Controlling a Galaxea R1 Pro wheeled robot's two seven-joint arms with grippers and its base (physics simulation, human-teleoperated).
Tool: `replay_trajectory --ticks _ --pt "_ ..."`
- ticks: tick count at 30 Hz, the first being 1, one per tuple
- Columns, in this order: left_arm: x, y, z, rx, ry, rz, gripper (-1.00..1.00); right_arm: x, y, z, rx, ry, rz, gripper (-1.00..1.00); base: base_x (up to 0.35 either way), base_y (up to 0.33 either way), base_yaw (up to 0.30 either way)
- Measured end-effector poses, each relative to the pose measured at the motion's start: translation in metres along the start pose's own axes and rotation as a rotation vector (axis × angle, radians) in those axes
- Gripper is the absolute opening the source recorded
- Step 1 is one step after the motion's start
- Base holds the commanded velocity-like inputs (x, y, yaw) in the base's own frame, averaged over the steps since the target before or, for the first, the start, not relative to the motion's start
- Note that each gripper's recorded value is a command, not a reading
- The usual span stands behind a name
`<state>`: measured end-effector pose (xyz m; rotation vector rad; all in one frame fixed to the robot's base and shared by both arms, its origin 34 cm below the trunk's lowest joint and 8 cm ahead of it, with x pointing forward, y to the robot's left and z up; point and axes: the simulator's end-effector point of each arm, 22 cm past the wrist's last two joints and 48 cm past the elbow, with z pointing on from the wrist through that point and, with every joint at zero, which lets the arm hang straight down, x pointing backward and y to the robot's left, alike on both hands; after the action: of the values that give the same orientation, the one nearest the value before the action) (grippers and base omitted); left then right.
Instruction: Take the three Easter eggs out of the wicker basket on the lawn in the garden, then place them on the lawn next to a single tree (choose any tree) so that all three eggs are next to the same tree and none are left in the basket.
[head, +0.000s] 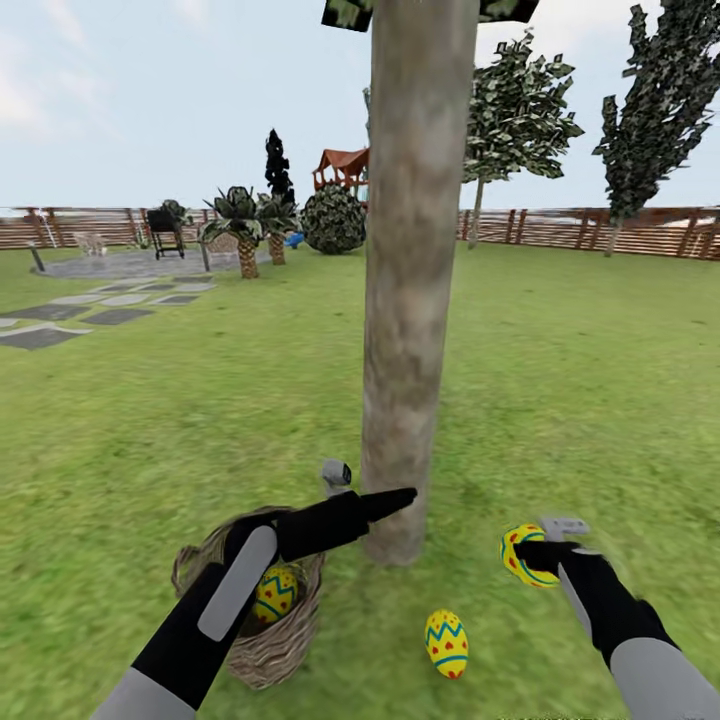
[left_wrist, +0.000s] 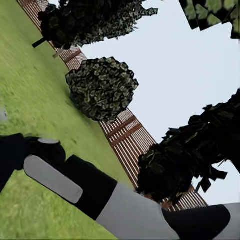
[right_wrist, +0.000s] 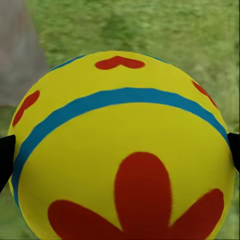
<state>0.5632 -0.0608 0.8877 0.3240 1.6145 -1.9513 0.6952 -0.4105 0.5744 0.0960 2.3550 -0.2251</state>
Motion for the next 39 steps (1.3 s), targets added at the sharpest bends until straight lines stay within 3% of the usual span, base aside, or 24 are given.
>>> replay_trajectory --ticks 3,5,7,9,11,20,24,39 --pt "0.001 -0.002 0.002 0.003 0.002 0.009 1.00 0.003 0.004 0.004 0.021 -0.046 -0.030 -1.00 0.001 -0.002 -0.177" --pt "0.001 -0.004 0.002 0.005 0.001 0.012 1.00 0.012 0.023 0.008 0.030 -0.084 -0.141 -1.00 0.000 0.000 -0.156" --pt "0.000 -0.006 0.003 0.008 0.000 0.015 1.00 0.017 0.043 0.009 0.038 -0.138 -0.209 -1.00 0.000 0.000 -0.071" --pt "0.000 -0.007 0.003 0.011 0.000 0.016 1.00 0.020 0.053 0.008 0.058 -0.180 -0.233 -1.00 0.000 0.000 0.010" --pt "0.000 -0.007 0.003 0.011 0.001 0.016 1.00 0.028 0.059 0.008 0.056 -0.179 -0.251 -1.00 0.000 0.000 0.005" --pt "0.001 0.001 0.000 -0.004 -0.026 0.013 1.00 0.029 0.061 0.008 0.054 -0.180 -0.264 -1.00 0.000 0.000 0.218" --pt "0.004 0.014 -0.004 -0.016 -0.052 0.003 1.00 0.031 0.061 0.010 0.053 -0.192 -0.243 -1.00 0.000 0.000 0.000" --pt "0.031 0.038 -0.013 -0.018 -0.053 -0.006 1.00 0.057 0.064 0.028 0.056 -0.190 -0.237 -1.00 0.000 0.000 0.000"
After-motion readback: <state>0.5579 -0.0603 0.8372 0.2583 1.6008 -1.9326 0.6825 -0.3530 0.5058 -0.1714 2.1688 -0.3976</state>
